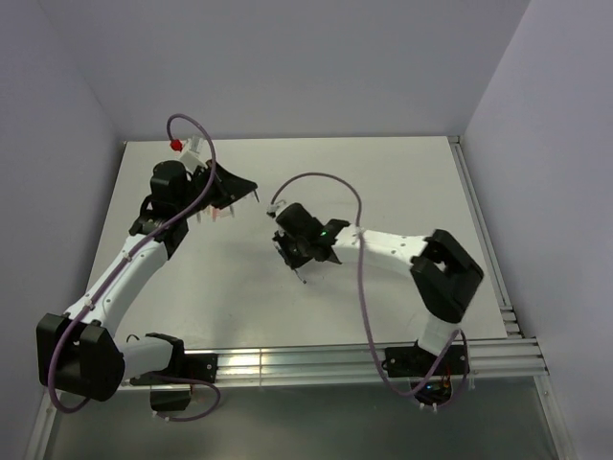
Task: Insert the pens into the pen caps
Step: Pick up the pen from the center of the board, then insert the pen cap onto the pen.
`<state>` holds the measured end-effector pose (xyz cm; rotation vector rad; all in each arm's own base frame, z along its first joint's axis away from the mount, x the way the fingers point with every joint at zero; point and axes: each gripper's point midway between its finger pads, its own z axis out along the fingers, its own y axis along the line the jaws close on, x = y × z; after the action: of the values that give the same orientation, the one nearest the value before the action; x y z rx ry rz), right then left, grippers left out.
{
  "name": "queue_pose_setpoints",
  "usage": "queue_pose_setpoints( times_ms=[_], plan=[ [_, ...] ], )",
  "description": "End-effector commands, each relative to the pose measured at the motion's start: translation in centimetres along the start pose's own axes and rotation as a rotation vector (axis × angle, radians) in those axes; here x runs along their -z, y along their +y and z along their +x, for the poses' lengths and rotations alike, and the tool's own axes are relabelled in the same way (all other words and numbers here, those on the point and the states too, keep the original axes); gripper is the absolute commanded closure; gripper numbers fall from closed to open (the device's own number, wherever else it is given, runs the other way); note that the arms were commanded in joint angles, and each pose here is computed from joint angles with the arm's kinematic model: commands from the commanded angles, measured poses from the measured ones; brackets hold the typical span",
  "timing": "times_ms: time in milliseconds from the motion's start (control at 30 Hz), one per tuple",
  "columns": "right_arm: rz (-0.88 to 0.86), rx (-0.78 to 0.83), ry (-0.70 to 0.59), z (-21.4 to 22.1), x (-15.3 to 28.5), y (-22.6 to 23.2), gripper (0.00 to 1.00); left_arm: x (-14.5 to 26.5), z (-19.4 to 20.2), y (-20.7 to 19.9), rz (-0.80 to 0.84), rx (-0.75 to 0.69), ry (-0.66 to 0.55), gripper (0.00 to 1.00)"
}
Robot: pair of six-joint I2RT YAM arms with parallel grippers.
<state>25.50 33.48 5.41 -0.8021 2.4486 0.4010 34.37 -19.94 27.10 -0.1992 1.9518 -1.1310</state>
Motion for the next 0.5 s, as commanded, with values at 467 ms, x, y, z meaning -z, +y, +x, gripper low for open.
queue_pose_setpoints(
  times_ms=[467],
  plan=[
    [-0.544, -0.107, -0.746, -13.9, 23.6, 3.3, 1.00, 5.1, -7.4, -18.1, 0.771, -0.205, -0.241, 1.00]
  ],
)
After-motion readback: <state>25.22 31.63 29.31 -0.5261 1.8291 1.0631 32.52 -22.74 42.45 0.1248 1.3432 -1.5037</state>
